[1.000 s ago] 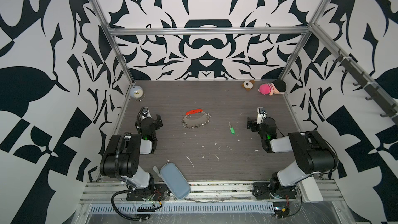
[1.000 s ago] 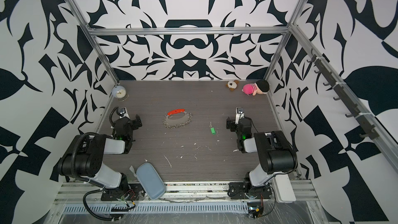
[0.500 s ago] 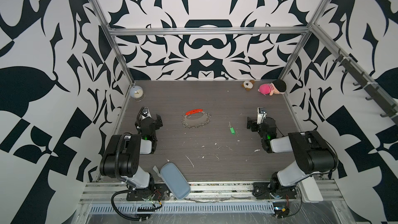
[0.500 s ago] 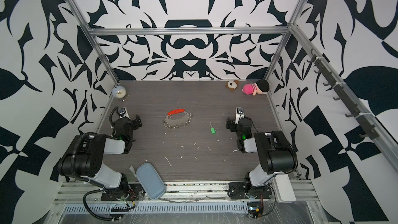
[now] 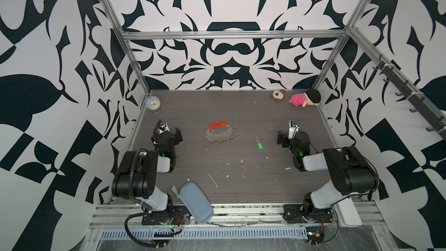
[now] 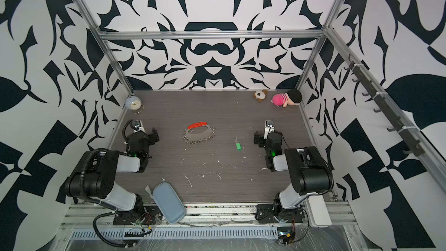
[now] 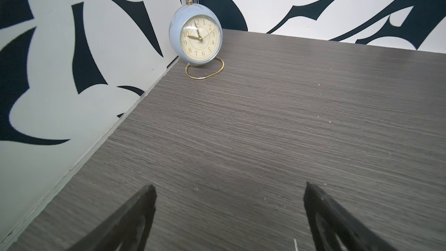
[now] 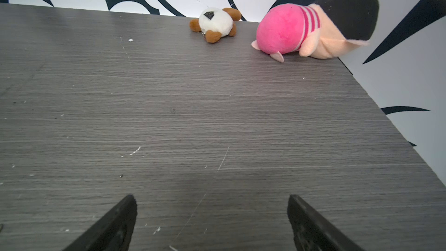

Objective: Put the keys on the keyring

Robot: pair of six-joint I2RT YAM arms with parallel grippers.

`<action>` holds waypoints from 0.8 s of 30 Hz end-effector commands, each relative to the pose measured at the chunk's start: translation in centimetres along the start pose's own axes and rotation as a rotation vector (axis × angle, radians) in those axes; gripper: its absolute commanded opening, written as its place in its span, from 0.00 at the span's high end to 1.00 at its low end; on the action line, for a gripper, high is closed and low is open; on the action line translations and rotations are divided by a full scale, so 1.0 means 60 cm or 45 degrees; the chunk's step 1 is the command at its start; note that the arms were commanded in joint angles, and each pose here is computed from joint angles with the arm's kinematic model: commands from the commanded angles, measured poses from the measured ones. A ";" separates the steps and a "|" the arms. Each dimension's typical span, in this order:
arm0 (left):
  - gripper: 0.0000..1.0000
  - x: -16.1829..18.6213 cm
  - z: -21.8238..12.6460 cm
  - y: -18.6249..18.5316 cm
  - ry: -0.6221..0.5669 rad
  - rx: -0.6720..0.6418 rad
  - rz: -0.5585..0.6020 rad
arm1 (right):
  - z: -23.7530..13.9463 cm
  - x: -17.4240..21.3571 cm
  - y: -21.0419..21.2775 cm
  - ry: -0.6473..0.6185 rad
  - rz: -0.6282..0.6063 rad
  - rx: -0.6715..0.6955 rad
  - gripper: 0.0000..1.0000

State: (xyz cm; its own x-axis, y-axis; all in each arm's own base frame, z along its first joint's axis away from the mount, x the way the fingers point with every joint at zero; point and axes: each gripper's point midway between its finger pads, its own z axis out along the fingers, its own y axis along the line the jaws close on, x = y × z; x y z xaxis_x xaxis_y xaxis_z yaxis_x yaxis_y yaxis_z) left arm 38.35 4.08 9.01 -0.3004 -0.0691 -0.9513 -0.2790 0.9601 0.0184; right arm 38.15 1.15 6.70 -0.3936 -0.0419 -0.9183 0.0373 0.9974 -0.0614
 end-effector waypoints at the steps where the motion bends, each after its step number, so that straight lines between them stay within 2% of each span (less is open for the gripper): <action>1: 0.01 -0.014 -0.010 -0.007 -0.059 0.038 -0.004 | -0.021 -0.035 -0.010 -0.122 -0.022 0.114 0.00; 5: 0.01 -0.040 -0.022 -0.001 -0.097 0.012 -0.027 | -0.051 -0.063 -0.016 -0.183 -0.033 0.190 0.00; 7: 0.01 -0.052 -0.027 -0.012 -0.015 0.027 -0.003 | -0.065 -0.075 -0.020 -0.212 -0.032 0.204 0.00; 9: 0.01 -0.074 -0.033 -0.020 0.148 0.038 -0.087 | -0.080 -0.095 -0.029 -0.222 -0.011 0.243 0.00; 11: 0.01 -0.128 -0.051 -0.039 0.193 0.114 -0.179 | -0.093 -0.142 -0.049 -0.217 0.120 0.320 0.00; 13: 0.01 -0.160 -0.069 -0.066 0.250 0.230 -0.225 | -0.091 -0.155 -0.051 -0.084 0.218 0.331 0.00; 16: 0.00 -0.175 -0.107 -0.067 0.396 0.233 -0.333 | -0.083 -0.149 -0.036 0.162 0.353 0.314 0.00; 17: 0.00 -0.172 -0.121 -0.065 0.448 0.232 -0.343 | -0.074 -0.130 -0.041 0.207 0.384 0.361 0.01; 19: 0.01 -0.183 -0.142 -0.080 0.444 0.334 -0.294 | -0.065 -0.080 -0.062 0.325 0.490 0.487 0.00; 20: 0.01 -0.189 -0.151 -0.084 0.425 0.366 -0.289 | -0.063 -0.063 -0.058 0.415 0.494 0.460 0.00; 22: 0.01 -0.203 -0.162 -0.076 0.386 0.352 -0.319 | -0.063 -0.055 -0.039 0.421 0.453 0.402 0.00; 24: 0.00 -0.224 -0.172 -0.065 0.338 0.317 -0.357 | -0.069 -0.054 -0.016 0.334 0.464 0.315 0.00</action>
State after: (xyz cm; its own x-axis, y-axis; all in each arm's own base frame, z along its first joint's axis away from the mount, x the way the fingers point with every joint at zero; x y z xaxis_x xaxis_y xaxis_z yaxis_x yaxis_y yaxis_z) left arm 35.97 -1.38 26.18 -0.4103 -0.3255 -0.8519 -0.1245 0.9454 -0.3012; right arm 38.23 -0.51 13.66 -0.4778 0.3182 -0.8188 0.4216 0.9008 0.1040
